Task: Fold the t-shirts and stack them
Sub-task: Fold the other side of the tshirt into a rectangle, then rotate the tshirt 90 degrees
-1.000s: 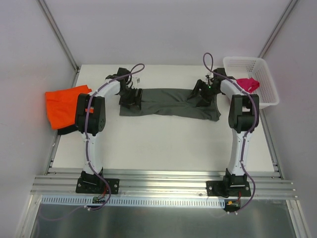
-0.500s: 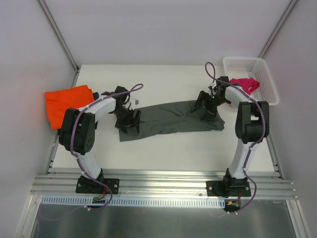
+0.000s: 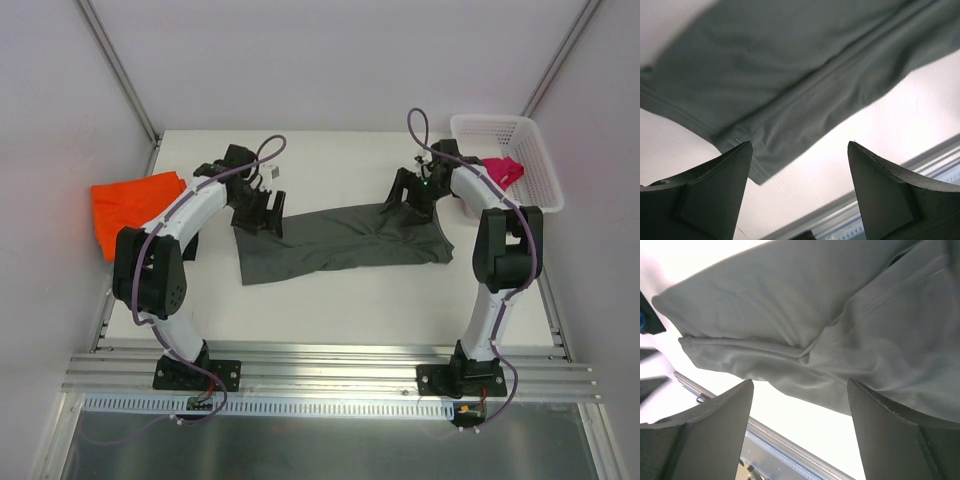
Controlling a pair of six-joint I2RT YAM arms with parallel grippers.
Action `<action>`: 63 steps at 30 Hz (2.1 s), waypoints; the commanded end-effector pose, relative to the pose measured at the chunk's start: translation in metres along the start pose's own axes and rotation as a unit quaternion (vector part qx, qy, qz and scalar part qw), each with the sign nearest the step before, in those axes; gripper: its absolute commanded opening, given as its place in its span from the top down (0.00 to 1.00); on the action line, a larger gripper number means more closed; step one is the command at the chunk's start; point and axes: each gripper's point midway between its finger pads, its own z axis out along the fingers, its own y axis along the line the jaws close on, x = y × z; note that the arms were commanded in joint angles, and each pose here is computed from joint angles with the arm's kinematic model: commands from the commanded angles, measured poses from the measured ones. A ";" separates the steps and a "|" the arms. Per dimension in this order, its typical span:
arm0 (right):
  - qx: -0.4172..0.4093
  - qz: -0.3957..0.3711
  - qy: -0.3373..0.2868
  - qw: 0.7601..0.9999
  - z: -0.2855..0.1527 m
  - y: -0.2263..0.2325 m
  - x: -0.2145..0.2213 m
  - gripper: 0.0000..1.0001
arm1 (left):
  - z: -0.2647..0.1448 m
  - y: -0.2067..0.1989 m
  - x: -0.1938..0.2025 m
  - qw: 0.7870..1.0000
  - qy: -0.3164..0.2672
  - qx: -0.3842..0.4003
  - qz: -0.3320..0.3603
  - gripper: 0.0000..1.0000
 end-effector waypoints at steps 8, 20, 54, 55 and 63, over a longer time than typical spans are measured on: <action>0.024 -0.023 0.017 0.999 -0.012 -0.002 0.039 0.20 | 0.010 0.041 -0.092 0.997 -0.051 -0.046 0.028 0.22; 0.040 -0.001 0.006 0.999 -0.017 -0.029 0.029 0.19 | 0.035 0.058 -0.098 0.998 -0.032 -0.052 0.015 0.22; 0.048 0.038 0.002 0.998 0.035 -0.057 -0.046 0.19 | 0.043 0.050 0.005 0.996 0.072 -0.032 -0.043 0.22; 0.044 0.036 -0.002 0.998 0.037 -0.054 -0.051 0.19 | 0.041 0.048 0.007 0.996 0.073 -0.032 -0.041 0.22; -0.001 0.010 -0.065 0.998 0.056 -0.010 -0.118 0.19 | 0.037 0.024 0.033 0.995 0.091 -0.012 -0.024 0.22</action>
